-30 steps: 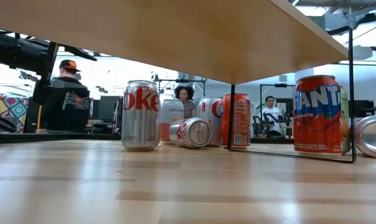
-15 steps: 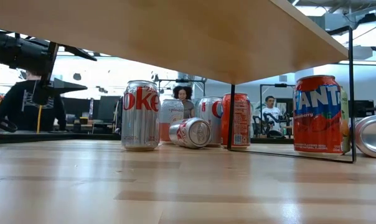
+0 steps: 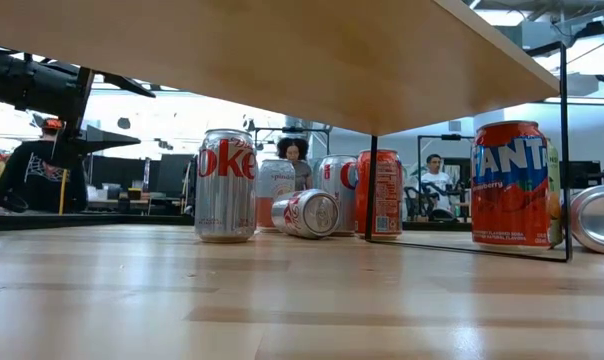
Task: Place canned beverage on shelf
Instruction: Put the pink white soda can on the shelf aligned with the other pink white soda can
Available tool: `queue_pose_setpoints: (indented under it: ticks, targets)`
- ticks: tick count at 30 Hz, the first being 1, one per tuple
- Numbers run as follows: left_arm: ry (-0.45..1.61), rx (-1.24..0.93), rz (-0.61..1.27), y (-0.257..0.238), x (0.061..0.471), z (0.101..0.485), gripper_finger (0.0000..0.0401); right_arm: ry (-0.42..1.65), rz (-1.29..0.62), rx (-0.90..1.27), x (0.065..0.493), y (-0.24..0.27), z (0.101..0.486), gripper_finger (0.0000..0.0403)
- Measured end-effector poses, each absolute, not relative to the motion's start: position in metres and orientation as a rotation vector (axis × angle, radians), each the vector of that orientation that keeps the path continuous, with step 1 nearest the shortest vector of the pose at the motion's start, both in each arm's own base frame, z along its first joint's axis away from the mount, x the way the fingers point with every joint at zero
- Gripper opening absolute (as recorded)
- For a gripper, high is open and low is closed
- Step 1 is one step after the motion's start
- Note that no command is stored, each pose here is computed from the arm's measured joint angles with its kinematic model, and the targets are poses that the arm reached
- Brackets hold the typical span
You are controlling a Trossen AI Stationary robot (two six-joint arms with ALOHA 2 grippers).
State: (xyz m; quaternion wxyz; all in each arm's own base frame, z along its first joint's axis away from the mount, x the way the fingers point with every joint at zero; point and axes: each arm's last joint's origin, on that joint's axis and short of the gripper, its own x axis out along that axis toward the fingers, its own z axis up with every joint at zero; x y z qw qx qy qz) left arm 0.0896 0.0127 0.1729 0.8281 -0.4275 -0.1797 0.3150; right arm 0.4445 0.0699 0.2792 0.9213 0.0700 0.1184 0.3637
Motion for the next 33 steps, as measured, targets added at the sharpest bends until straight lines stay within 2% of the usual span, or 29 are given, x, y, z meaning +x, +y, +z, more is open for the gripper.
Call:
queue_pose_setpoints:
  ticks: [10, 33]
  targets:
    - [-0.380, -0.906, 0.669, 0.013, 0.090, 0.173, 0.0351, 0.299, 0.724, 0.167, 0.445, 0.059, 0.273, 0.0000]
    - [-0.379, -0.900, 0.673, 0.013, 0.090, 0.173, 0.0351, 0.183, 0.781, 0.106, 0.446, 0.064, 0.283, 0.0000]
